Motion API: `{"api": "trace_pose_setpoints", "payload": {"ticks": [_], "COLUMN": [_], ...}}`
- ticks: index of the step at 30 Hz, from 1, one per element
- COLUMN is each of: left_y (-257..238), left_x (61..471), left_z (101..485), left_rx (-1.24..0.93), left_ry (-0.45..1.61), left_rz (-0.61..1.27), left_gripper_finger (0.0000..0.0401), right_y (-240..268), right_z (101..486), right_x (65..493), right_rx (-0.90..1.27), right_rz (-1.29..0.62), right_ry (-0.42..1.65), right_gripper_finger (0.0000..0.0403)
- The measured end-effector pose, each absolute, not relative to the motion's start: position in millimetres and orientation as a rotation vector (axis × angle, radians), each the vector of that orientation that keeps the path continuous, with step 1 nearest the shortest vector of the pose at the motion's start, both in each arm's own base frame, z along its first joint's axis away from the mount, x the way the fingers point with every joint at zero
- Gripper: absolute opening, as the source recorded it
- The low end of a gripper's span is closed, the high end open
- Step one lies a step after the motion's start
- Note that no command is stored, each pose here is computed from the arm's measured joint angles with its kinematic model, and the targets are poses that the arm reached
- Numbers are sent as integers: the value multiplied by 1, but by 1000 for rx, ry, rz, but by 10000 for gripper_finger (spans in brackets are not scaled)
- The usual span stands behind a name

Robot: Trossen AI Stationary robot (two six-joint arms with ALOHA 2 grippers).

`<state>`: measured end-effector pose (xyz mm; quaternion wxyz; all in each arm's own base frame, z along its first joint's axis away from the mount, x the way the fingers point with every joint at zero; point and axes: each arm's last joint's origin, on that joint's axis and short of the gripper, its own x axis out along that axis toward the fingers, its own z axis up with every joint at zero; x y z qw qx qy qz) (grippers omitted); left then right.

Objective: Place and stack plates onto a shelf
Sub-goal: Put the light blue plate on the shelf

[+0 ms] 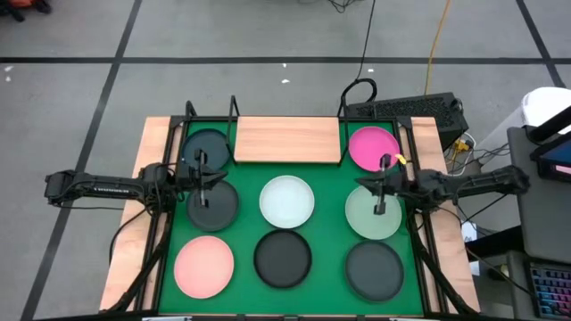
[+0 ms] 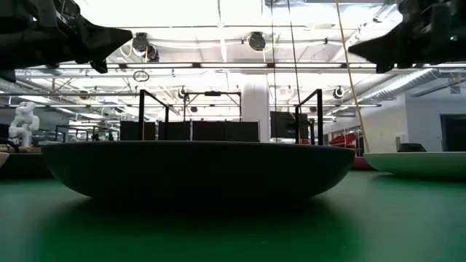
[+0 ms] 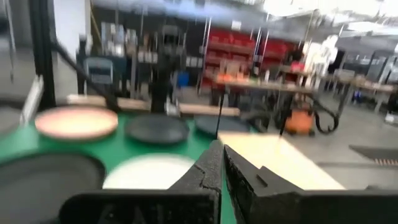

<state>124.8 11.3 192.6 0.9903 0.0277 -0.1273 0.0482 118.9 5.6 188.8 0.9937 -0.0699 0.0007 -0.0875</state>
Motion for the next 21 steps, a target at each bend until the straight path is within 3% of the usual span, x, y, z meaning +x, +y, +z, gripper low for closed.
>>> {"api": "trace_pose_setpoints", "payload": {"ticks": [4, 13, 21], "left_y": [11, 11, 11], "left_x": [125, 125, 125], "left_z": [193, 193, 193], "left_rx": [56, 56, 56], "left_ry": [-256, -255, -255], "left_rz": [97, 97, 97], "left_gripper_finger": [4, 4, 4], "right_y": [6, 11, 19], "right_z": [191, 200, 199], "right_x": [133, 171, 216], "right_rx": [-156, -232, -304], "right_rz": [-175, -150, -14], "right_ry": [96, 266, 397], "right_gripper_finger": [29, 133, 164]}}
